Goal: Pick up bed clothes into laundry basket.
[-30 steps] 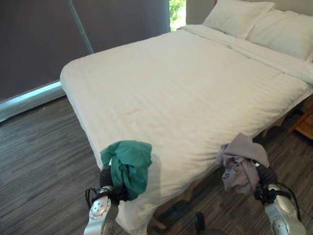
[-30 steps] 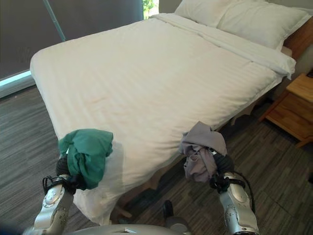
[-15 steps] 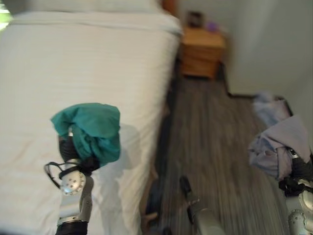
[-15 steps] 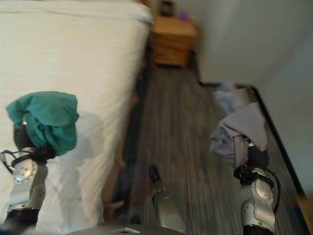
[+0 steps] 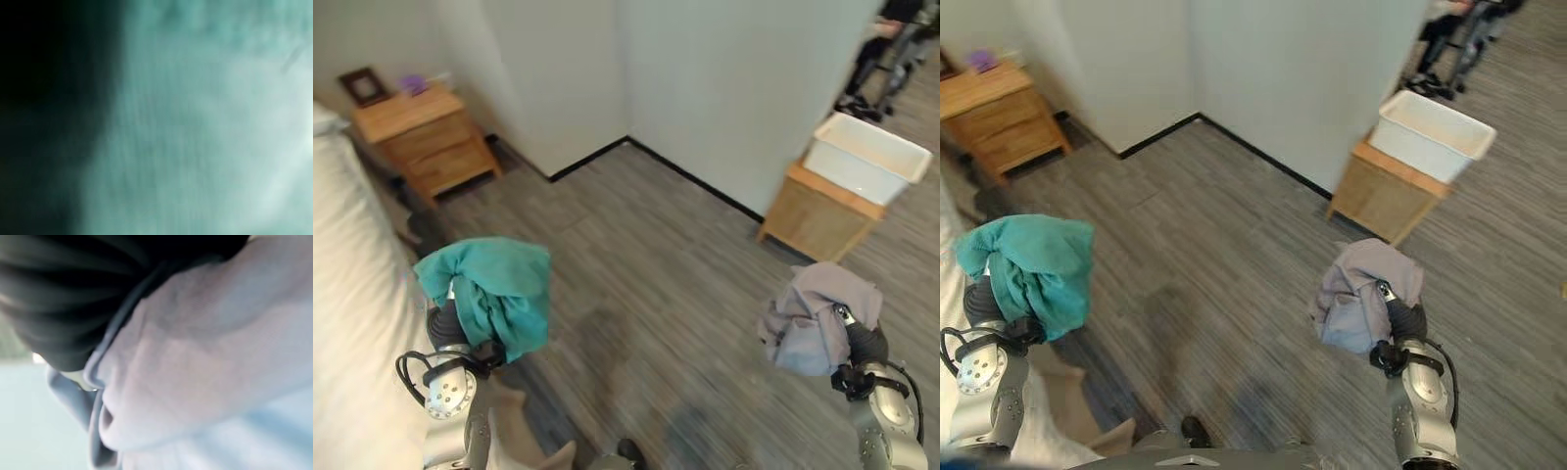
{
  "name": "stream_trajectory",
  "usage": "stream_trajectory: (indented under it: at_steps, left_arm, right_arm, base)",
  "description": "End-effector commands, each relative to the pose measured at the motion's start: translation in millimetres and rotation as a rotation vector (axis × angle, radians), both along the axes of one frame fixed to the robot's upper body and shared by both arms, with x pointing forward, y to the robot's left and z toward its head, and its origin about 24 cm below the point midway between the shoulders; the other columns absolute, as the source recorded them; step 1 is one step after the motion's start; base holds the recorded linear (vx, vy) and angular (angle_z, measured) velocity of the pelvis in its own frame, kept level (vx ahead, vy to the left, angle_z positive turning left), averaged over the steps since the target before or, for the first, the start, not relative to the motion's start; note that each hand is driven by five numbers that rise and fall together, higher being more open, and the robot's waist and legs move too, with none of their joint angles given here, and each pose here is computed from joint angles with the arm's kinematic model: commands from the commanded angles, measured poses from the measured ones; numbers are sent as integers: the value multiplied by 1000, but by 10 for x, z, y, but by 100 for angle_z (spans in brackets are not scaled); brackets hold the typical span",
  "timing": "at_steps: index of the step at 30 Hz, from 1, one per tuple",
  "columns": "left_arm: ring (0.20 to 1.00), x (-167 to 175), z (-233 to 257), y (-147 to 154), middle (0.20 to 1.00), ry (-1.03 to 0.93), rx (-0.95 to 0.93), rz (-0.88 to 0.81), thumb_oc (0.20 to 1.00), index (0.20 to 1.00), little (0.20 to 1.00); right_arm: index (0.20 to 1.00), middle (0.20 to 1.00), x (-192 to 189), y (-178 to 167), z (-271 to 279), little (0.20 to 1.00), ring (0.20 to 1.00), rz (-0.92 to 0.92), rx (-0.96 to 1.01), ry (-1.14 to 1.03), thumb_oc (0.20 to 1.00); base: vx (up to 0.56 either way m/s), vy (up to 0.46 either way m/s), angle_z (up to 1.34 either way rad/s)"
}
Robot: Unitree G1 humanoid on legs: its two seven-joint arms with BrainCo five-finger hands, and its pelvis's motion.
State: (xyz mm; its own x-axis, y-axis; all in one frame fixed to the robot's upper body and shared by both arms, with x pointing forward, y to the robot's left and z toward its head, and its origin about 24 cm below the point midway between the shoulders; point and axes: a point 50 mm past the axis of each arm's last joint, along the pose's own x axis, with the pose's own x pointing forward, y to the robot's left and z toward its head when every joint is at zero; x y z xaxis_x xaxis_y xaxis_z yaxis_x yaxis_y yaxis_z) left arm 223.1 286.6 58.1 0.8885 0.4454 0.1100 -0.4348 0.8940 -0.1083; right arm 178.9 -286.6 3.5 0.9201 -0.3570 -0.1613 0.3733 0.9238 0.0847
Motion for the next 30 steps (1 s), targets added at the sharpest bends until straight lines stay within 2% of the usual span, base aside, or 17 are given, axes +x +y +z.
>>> stream_trajectory:
  at_steps: [1, 7, 15, 22, 28, 30]
  left_arm:
    - [200, 145, 351, -8, 200, -166, 61, -51, 200, 200, 200]
    - [200, 133, 109, -210, 200, -132, -104, -83, 200, 200, 200]
    - [200, 204, 81, -371, 200, -103, -89, -171, 200, 200, 200]
    - [200, 105, 126, -190, 200, -77, 28, -108, 200, 200, 200]
    - [200, 41, 79, -16, 200, -56, 16, -14, 200, 200, 200]
    - [200, 28, 113, 55, 200, -56, 46, 25, 200, 200, 200]
  right_arm:
    - [200, 200, 109, -242, 432, 200, 200, -57, -88, -195, 200]
    - [200, 200, 266, -173, 458, 200, 200, -32, -67, -226, 200]
    - [200, 200, 204, -140, 315, 200, 200, -30, -46, -165, 200]
    - [200, 200, 88, -84, 132, 200, 200, -25, -4, -96, 200]
    - [200, 200, 234, -25, 242, 200, 200, 15, -22, -140, 200]
    - [200, 200, 395, 88, 351, 200, 200, 57, -35, -195, 200]
  base:
    - [-102, -273, -8]
    - [6, -185, -125]
    - [42, -23, -40]
    - [71, 79, -9]
    - [89, 93, -6]
    - [61, 120, -17]
